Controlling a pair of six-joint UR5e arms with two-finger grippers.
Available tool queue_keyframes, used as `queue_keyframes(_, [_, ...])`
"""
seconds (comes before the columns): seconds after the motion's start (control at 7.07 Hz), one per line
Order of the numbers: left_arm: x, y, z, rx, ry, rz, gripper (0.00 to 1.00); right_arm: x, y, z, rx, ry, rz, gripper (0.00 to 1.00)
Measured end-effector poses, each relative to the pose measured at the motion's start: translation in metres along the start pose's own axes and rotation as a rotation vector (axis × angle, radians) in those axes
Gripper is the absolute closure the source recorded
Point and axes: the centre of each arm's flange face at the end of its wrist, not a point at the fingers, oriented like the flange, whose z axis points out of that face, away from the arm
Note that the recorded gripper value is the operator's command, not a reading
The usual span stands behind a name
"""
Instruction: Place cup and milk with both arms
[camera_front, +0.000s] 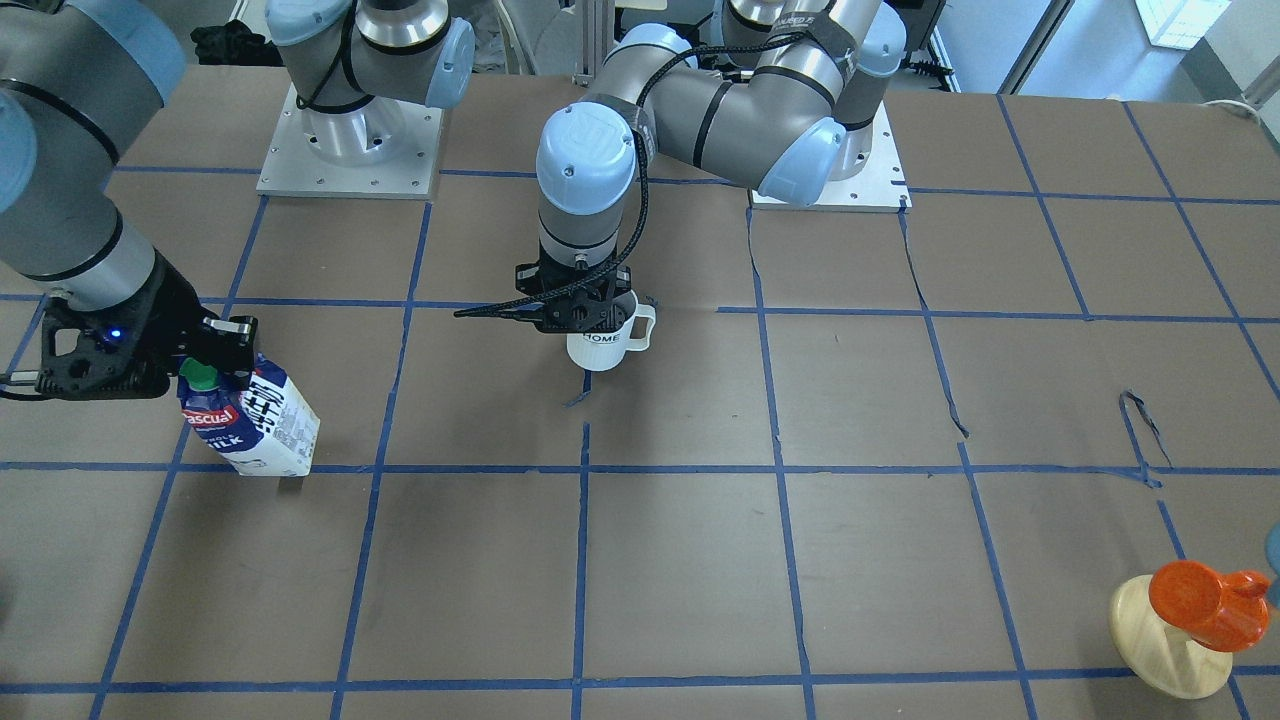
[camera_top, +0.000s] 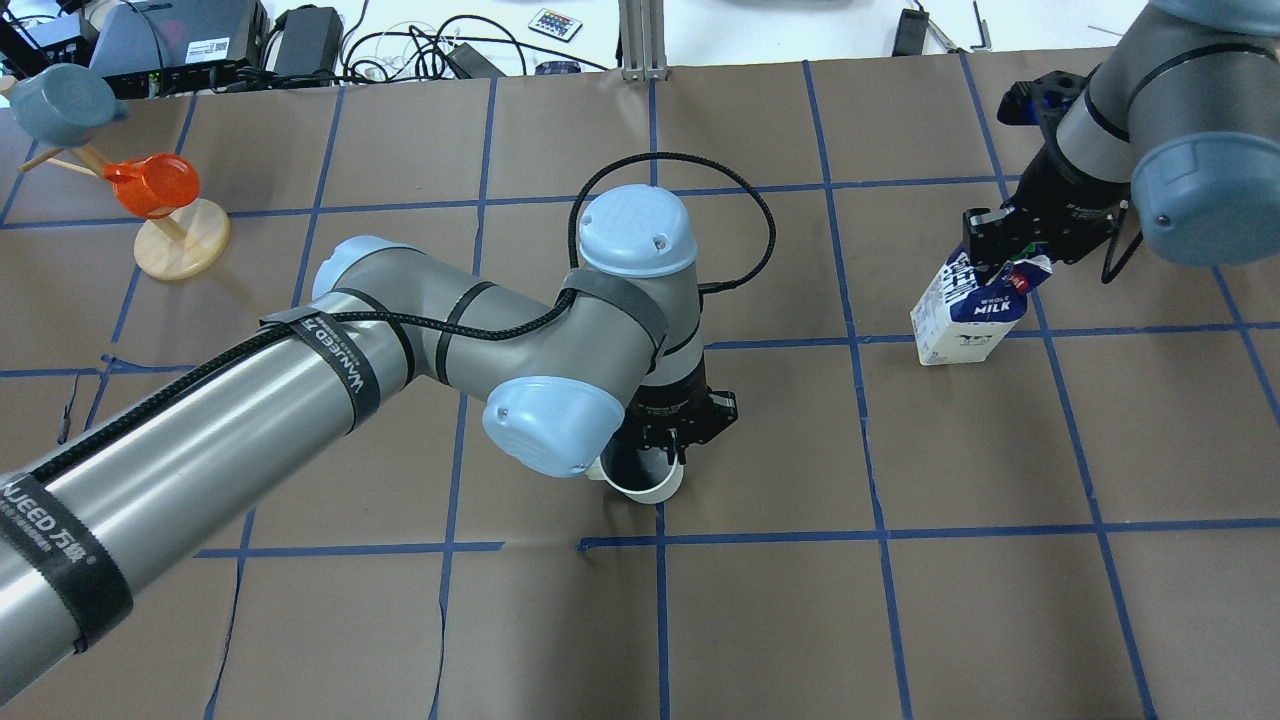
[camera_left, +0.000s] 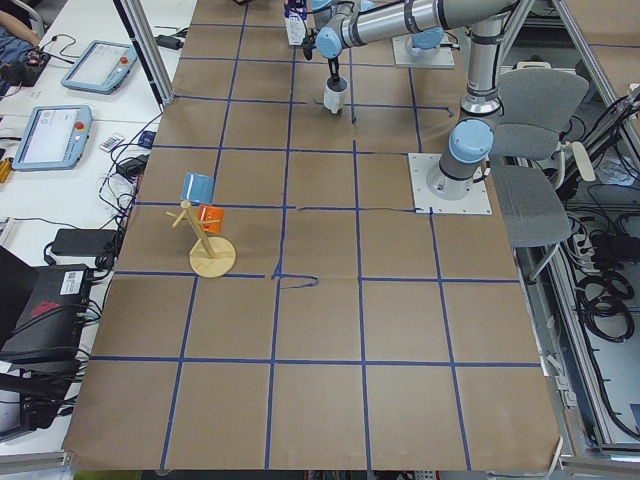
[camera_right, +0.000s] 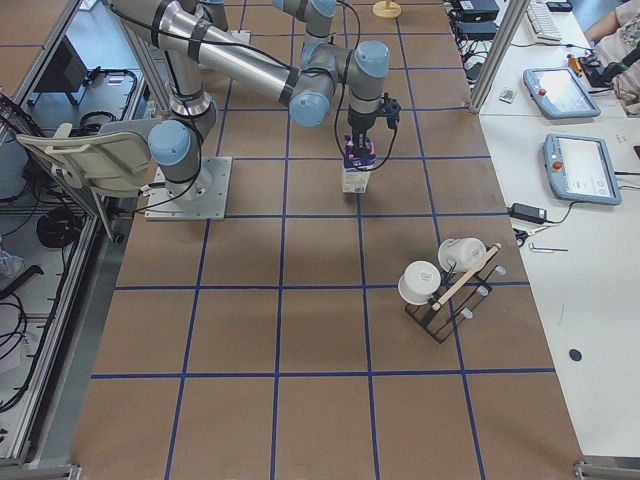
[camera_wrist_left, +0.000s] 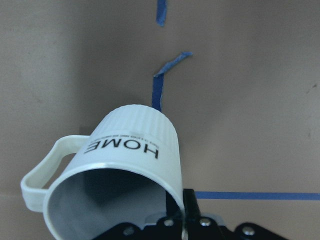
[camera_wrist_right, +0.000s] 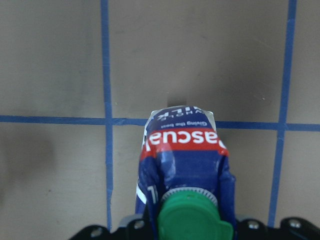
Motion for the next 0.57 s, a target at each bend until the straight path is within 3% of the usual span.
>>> queue_keyframes(0.14, [0.001, -0.001, -0.002, 0.003, 0.003, 0.000, 0.06, -0.021, 0.002, -0.003, 0.010, -0.015, -0.030, 0.71])
queue_keyframes(0.28, [0.001, -0.001, -0.004, 0.007, 0.005, -0.001, 0.00, -0.041, 0.004, -0.006, 0.016, -0.020, -0.045, 0.72])
queue_keyframes(0.57, [-0.001, -0.002, -0.017, 0.025, 0.018, -0.004, 0.00, -0.071, 0.010, -0.006, 0.008, -0.024, -0.012, 0.72])
